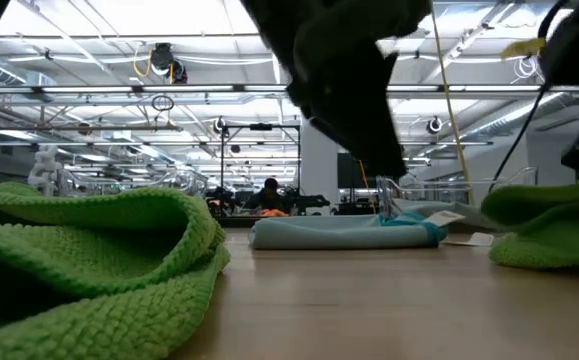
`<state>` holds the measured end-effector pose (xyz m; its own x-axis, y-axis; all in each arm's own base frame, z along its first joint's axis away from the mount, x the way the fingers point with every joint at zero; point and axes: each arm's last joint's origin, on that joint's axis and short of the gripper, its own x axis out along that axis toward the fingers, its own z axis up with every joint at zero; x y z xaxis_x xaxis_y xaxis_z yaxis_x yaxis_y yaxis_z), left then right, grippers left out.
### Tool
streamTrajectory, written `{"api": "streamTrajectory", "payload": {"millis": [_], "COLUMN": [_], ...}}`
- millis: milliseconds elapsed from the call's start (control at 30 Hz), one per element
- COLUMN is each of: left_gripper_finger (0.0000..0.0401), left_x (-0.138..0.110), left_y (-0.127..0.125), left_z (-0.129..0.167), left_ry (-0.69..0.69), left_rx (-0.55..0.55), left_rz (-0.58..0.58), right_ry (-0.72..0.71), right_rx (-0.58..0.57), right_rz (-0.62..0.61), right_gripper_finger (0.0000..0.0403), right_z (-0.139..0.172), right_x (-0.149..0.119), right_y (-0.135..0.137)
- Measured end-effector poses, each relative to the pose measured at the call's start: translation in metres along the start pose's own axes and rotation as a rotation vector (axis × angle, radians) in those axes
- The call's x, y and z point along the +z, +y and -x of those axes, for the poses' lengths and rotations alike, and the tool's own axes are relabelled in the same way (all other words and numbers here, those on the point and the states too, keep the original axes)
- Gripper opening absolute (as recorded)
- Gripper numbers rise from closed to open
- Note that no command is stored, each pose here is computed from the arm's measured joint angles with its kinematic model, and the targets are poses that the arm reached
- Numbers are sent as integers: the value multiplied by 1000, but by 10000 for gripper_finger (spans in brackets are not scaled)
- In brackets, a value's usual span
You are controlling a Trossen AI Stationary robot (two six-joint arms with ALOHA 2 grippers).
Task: Fold microfiber towels
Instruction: Put the folded blue microfiber cloth into the right transparent bin
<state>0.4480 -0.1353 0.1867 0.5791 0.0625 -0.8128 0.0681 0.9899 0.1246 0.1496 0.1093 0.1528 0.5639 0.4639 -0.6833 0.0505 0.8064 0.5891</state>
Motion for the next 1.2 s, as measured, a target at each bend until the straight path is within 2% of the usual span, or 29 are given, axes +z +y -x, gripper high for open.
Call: {"api": "streamTrajectory", "payload": {"millis": [100,167,333,500,600,867,1033,1200], "left_gripper_finger": [170,170,170,170,170,170,170,170], "left_x": [-5,-9,-14,-17,-23,-37,-52,-61], "left_y": [8,15,31,42,48,63,72,82], "left_z": [-1,-2,-4,-5,-4,-14,-25,-36], "left_ry": [52,99,167,202,257,299,323,266], "left_rx": [70,101,138,166,222,255,261,254], "left_rz": [23,31,85,128,153,205,237,189], "right_ry": [-91,-151,-266,-255,-203,-60,-31,32], "right_rx": [-23,-60,-282,-510,-612,-686,-692,-698], "right_rz": [93,198,466,694,809,963,1063,1160], "right_gripper_finger": [242,242,242,242,242,242,246,260], "right_z": [7,11,15,16,14,-1,-9,-17], "right_x": [10,17,33,45,49,53,57,59], "right_y": [2,0,-14,-33,-42,-58,-63,-70]}}
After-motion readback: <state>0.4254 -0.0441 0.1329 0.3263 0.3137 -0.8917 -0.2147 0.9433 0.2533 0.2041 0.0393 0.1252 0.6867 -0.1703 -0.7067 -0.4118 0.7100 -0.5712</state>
